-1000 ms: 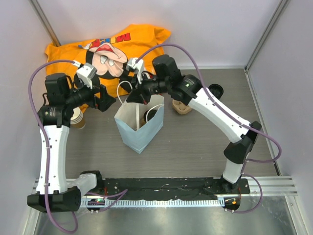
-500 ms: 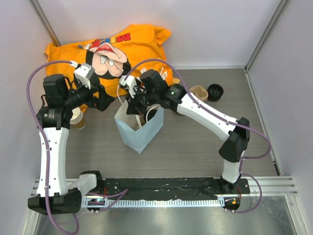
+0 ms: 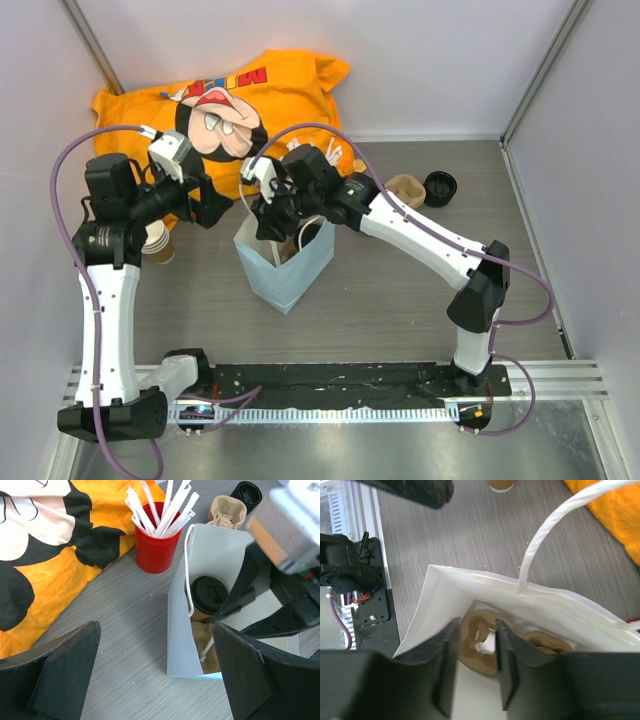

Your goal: Pack the takeout coffee

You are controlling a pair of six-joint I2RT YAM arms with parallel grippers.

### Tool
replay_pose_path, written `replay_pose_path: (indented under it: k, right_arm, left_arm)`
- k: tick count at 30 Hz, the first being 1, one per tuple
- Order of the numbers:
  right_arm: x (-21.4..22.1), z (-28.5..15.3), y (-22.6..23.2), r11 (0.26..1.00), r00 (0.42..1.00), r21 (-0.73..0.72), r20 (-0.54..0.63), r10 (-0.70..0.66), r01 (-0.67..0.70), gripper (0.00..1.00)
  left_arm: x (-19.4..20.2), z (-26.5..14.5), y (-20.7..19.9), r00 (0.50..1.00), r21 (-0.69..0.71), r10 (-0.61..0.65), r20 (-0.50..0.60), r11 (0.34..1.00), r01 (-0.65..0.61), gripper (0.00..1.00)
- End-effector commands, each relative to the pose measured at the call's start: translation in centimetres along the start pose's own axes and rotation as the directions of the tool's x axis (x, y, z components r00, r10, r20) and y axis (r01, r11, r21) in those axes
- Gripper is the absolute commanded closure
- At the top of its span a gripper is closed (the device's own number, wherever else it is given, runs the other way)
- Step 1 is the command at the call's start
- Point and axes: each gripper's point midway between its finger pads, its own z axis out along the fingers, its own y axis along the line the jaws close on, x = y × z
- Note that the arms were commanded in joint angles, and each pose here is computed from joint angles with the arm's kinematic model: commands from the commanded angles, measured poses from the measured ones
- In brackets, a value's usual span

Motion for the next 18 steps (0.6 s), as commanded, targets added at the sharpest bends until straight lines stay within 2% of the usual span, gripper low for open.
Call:
replay_pose_path:
  k: [1, 2, 8, 14, 18]
  right_arm:
    - [-5.1, -3.8, 0.4, 0.995, 0.990, 0.047, 0.112, -0.091, 0.086, 0.55]
    - [-6.3, -4.7, 0.5, 0.993, 0.985, 0.057, 0.138, -0.106, 0.099, 0.50]
    - [-10.9, -8.7, 1.0, 0.985, 0.958, 0.101, 0.238, -0.162, 0.141, 0.41]
    - [-14.1, -14.1, -1.3, 0.974, 0.926, 0.194, 0.331, -0.179, 0.119, 0.38]
    - [-14.7, -18.1, -4.2, 0.960, 0.913, 0.275, 0.373, -0.163, 0.059, 0.37]
  left_arm:
    - [-1.2, -0.4, -0.5, 0.999, 0.013, 0.014, 0.051, 1.000, -0.015, 0.00]
    - [-1.2, -0.4, -0.4, 0.999, 0.014, 0.014, 0.050, 1.000, -0.015, 0.00]
    - [-0.8, -0.4, -1.2, 0.998, 0.065, 0.049, 0.036, 0.997, -0.051, 0.00]
    - [-0.7, -0.5, -1.1, 0.996, 0.063, 0.082, 0.029, 0.994, -0.084, 0.00]
    - [-0.7, -0.4, 0.8, 0.994, -0.031, 0.105, 0.012, 0.994, -0.105, 0.00]
